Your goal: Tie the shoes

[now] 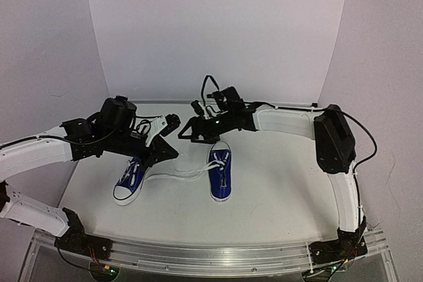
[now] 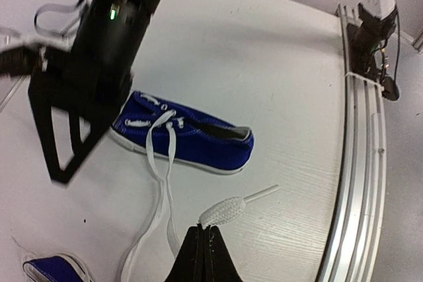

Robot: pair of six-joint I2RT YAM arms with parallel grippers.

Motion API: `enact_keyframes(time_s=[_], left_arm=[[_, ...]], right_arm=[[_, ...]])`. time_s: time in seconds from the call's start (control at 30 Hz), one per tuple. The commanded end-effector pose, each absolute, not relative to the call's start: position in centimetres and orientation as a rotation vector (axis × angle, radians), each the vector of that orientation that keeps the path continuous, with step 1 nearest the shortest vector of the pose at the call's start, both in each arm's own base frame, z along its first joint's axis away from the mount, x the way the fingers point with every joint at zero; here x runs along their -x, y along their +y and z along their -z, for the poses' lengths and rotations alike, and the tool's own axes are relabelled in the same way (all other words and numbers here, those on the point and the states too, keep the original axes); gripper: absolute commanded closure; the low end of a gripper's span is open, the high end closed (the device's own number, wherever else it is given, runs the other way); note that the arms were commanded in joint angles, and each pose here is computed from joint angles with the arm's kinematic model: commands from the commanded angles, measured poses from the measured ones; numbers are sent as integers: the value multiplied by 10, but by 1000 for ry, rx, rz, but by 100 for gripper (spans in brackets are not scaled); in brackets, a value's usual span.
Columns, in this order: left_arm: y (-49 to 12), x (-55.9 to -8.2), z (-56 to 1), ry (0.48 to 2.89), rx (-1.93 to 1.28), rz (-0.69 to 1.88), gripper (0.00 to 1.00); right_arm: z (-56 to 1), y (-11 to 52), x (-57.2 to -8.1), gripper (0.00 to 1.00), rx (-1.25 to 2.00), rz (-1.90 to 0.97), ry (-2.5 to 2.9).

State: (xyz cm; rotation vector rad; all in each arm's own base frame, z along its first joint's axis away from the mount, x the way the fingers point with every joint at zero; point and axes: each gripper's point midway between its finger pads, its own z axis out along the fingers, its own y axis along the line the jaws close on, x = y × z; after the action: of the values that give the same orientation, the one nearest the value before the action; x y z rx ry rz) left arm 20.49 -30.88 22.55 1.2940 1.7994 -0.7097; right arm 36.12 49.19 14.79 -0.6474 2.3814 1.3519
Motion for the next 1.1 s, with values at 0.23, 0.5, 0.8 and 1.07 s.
enact_keyframes(time_s=[0.23,0.5,0.8,1.07], left_arm=[[-320,-234,-182,1824,-1354,564,100],[-324,-218,-121,1897,-1512,536,100],[-331,-219,-115,1891,-1525,523,100],[-333,-219,-120,1873,-1520,533,100]], right_arm=[[-116,410,-387,57,844,-801,2466],[-99,408,-376,58,1035,-611,2462],[-65,419,-366,60,1175,-450,2482],[-43,416,-354,63,1280,-322,2491]])
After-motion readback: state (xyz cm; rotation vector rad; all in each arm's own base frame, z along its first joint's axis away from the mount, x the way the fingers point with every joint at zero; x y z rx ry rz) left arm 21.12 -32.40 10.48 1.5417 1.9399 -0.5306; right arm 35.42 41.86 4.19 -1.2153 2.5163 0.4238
